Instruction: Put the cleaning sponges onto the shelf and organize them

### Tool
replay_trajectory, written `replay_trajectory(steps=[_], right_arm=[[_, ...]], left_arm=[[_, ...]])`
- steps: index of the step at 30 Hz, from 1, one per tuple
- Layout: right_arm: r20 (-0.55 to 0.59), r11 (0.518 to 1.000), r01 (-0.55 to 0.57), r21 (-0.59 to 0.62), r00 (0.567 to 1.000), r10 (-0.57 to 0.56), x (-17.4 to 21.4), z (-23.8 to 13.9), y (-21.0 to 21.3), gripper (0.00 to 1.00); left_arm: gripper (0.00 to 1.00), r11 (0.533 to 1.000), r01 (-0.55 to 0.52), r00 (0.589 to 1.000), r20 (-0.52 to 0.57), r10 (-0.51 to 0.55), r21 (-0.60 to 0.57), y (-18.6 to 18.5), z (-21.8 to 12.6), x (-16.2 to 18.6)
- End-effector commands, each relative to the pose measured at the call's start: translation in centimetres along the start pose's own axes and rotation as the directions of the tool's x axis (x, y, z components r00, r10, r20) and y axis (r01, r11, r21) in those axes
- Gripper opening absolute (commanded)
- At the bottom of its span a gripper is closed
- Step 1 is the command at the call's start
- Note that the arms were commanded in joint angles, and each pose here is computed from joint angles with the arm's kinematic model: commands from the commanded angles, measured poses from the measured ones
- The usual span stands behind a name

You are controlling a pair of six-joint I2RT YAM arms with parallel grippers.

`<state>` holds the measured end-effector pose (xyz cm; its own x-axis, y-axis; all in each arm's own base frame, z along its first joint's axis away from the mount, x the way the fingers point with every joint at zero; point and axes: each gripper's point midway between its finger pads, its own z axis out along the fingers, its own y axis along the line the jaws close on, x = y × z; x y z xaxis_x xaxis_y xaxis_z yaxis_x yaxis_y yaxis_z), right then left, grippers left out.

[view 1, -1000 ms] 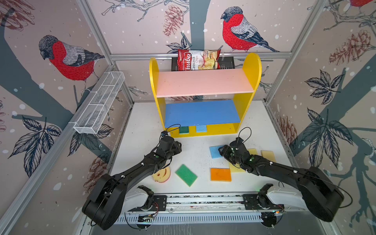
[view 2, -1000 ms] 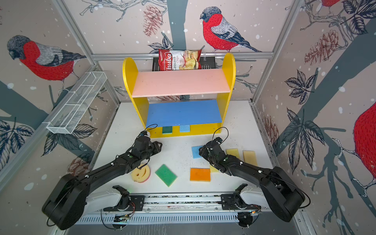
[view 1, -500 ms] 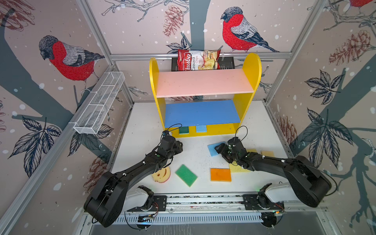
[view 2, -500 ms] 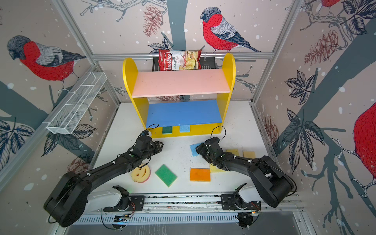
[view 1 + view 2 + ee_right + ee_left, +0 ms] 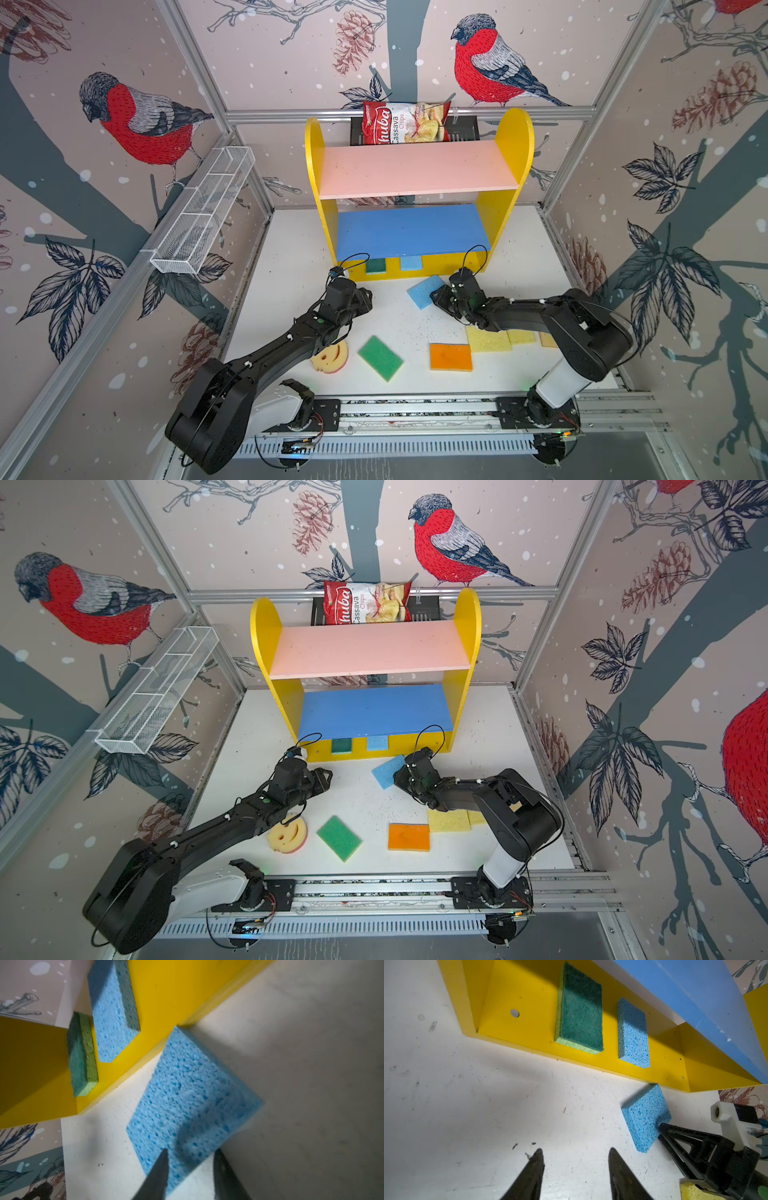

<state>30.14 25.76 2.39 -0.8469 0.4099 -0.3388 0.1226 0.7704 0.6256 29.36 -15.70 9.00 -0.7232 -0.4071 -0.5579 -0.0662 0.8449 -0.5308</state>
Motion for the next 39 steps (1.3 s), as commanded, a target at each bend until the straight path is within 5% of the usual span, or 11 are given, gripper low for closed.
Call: replay_trajectory(steps=[1,8,16,24,33,37,39], right_arm=[[0.010,0.997,0.036,0.063,0.999,-0.036,0.2,0.1,-1.1,0.14],[0.022,0.979,0.160,0.123,0.986,-0.164,-0.3,-1.3,-1.8,0.00],[0.022,0.939,0.339,0.056,0.940,-0.340,-1.1,-3.4,0.3,0.00],[-0.063,0.800,0.593,-0.090,0.799,-0.599,-0.1,-5.3,3.3,0.00],[-0.182,0.725,0.673,-0.148,0.702,-0.688,1.8,-3.2,3.8,0.00],[-0.175,0.730,0.673,-0.118,0.710,-0.682,1.0,-2.2,4.1,0.09],[-0.151,0.738,0.672,-0.059,0.725,-0.672,0.1,-1.8,3.8,0.26]], left_arm=[[0.51,1.000,-0.010,1.000,0.011,0.010,-0.010,0.2,-0.2,-0.2],[0.51,1.000,-0.012,1.000,0.003,0.012,0.000,-0.1,0.2,-0.1],[0.51,1.000,-0.012,1.000,-0.013,0.012,0.019,-0.8,0.8,0.1],[0.53,0.998,-0.047,0.998,-0.036,0.048,0.032,-1.9,1.5,0.6],[0.53,0.998,-0.058,0.997,-0.052,0.060,0.036,-2.9,1.7,1.1],[0.54,0.998,-0.053,0.997,-0.051,0.054,0.028,-2.5,1.6,1.5],[0.54,0.998,-0.052,0.997,-0.064,0.053,0.030,-2.5,1.8,1.8]])
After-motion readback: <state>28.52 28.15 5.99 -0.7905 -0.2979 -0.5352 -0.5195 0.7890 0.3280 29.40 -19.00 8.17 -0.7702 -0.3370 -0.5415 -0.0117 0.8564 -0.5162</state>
